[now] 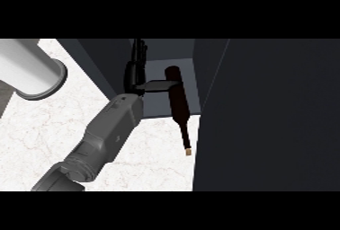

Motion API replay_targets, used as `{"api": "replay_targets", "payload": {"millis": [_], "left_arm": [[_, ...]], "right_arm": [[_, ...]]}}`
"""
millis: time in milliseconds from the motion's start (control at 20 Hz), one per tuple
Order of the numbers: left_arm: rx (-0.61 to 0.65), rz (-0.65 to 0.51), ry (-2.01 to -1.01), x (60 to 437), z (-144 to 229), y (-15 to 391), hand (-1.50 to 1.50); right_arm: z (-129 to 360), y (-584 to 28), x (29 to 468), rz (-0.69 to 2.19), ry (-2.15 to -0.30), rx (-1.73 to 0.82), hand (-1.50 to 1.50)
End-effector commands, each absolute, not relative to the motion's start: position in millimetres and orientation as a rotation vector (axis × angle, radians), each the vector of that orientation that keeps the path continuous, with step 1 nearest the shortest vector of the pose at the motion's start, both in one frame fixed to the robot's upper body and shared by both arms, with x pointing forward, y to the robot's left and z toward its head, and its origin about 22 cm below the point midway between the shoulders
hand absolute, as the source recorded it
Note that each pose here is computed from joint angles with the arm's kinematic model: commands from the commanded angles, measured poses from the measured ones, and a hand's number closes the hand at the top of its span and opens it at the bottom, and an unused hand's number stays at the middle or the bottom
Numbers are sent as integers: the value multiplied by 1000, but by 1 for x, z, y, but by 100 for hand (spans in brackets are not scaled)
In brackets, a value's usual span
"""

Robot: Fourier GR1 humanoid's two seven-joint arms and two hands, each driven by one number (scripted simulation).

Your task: Pick up the wine, place it into the cabinet and close the cabinet

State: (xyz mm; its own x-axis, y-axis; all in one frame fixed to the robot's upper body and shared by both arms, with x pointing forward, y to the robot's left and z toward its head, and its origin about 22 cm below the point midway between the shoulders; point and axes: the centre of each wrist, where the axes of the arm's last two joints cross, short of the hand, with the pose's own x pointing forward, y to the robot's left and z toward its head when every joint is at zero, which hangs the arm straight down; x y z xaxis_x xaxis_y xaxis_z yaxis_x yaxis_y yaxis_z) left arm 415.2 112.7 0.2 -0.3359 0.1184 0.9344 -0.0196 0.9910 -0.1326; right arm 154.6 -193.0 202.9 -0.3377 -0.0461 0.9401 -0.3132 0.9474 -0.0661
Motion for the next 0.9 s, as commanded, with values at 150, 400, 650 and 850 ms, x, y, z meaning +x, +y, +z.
{"api": "replay_targets", "payload": {"millis": [150,400,650,850], "left_arm": [[-74,196,-1859,395,-23,117,-150],[-121,154,-1839,366,-28,92,-150],[-107,156,-1869,316,-41,69,-150],[-141,136,-1869,292,-19,67,-150]], "right_arm": [[196,-207,148,263,-1898,235,-150],[206,-200,155,229,-1919,244,-150],[203,-203,143,229,-1931,221,-150],[199,-205,137,210,-1915,176,-150]]}}
